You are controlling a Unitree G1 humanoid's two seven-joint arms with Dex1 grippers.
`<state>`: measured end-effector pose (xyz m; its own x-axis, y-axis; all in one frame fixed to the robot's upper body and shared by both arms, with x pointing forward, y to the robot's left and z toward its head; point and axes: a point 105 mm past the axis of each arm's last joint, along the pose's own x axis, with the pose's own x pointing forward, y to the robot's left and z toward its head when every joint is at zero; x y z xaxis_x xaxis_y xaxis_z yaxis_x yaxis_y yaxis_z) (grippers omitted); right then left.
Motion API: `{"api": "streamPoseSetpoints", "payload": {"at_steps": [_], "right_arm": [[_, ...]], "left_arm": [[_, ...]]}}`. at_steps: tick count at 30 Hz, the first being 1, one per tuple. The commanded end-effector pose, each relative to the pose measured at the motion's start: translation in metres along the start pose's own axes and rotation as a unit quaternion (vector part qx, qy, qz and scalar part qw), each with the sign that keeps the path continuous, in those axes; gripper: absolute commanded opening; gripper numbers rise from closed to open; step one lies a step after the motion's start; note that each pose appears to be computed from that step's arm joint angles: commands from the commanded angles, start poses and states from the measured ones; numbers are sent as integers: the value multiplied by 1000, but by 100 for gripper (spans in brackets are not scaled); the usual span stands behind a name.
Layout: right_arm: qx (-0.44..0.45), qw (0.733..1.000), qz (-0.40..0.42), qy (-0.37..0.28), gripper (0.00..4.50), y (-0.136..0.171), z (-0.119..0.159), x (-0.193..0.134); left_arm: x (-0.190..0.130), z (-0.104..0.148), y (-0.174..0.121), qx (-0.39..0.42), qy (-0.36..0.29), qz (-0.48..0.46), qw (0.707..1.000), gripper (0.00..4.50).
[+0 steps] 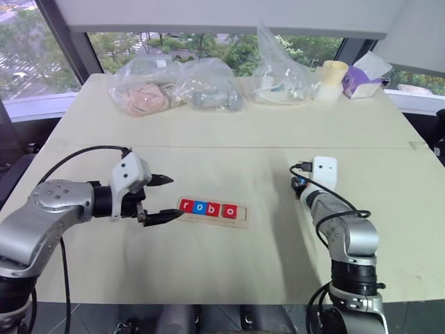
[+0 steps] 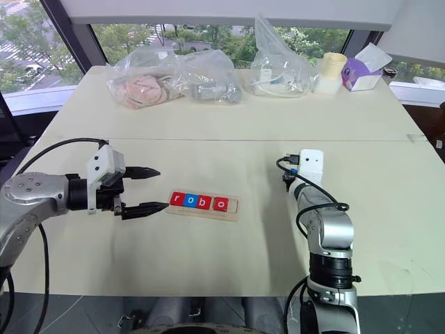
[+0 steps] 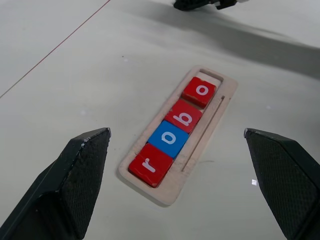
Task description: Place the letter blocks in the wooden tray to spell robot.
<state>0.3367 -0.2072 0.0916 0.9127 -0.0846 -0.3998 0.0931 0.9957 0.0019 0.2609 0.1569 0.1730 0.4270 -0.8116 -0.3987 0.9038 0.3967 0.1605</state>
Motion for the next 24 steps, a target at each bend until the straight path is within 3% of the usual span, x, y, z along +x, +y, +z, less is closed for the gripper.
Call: {"api": "streamPoseSetpoints", "payload": {"at_steps": [1,8,16,17,19,21,24], "right_arm": [[-9,999,36,-21,158,2,13,-36],[4,990,136,45,158,40,-31,-97],[-2,990,130,64,158,34,-50,-86],[-3,989,136,64,261,36,-53,-85],[-2,988,141,64,335,38,-56,-84],[-5,989,140,56,447,37,-56,-84],[-37,986,161,-14,447,25,-31,-84]], "left_arm": [[-7,18,1,37,-14,-2,999,450],[-3,15,3,37,-11,-17,999,450],[3,16,2,39,-13,-36,998,450],[3,16,2,40,-13,-37,998,450],[2,16,3,40,-11,-36,998,450],[1,15,4,40,-9,-33,999,450],[-1,13,3,38,-5,-34,999,450]]}}
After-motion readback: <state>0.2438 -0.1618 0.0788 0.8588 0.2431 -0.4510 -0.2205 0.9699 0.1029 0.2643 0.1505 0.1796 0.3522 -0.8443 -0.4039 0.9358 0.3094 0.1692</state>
